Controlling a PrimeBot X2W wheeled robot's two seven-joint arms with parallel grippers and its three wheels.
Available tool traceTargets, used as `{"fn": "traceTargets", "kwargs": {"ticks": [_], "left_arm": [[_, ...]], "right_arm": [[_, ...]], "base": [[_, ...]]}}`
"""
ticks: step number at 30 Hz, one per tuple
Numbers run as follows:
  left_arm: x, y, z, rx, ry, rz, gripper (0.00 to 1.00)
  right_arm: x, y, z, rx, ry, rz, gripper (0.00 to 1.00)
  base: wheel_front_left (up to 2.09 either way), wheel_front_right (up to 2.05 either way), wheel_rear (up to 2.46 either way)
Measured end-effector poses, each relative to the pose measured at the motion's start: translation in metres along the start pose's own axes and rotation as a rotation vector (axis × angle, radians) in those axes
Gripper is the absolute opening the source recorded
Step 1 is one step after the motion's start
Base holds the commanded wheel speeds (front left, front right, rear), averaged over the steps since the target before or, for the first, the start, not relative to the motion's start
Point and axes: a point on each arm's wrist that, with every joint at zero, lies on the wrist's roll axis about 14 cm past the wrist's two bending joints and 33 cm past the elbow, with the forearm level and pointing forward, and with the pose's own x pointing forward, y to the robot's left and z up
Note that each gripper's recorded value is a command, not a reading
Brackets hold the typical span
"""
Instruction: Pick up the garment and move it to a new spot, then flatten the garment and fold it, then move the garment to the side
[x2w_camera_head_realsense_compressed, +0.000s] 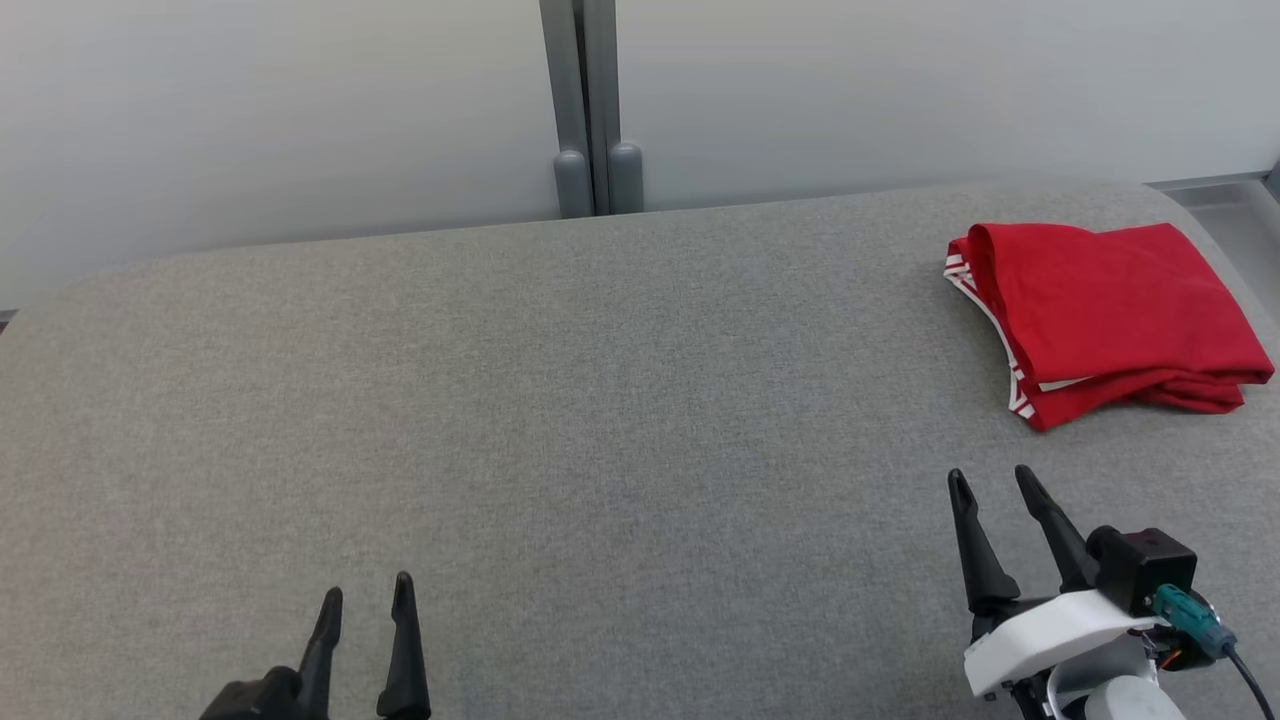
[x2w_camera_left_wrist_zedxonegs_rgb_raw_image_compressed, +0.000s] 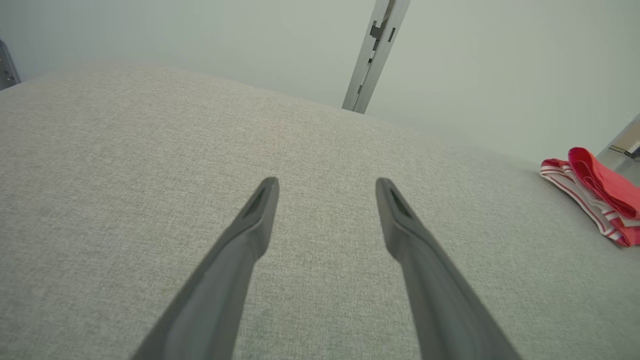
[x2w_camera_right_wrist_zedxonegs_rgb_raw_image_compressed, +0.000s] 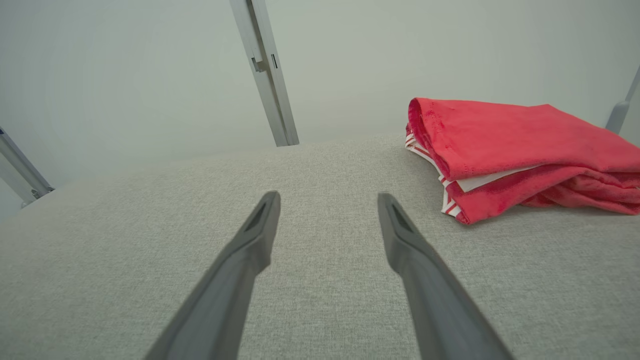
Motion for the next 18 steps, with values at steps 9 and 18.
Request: {"fn": "traceTargets", "kwargs": {"ticks": [9, 18], "left_arm": [[-0.003, 0.015, -0.017, -0.155, 0.075, 0.07, 0.0], [0.003, 0.02, -0.013, -0.283, 0.072, 0.094, 0.0]], "right_arm": [[-0.012, -0.013, -0.025, 0.179, 0.088, -0.077, 0.0], [-0.011, -0.02, -0.024, 0.322, 0.09, -0.119, 0.0]], "base": [[0.0, 0.0, 0.0], [0.0, 0.0, 0.0]]}}
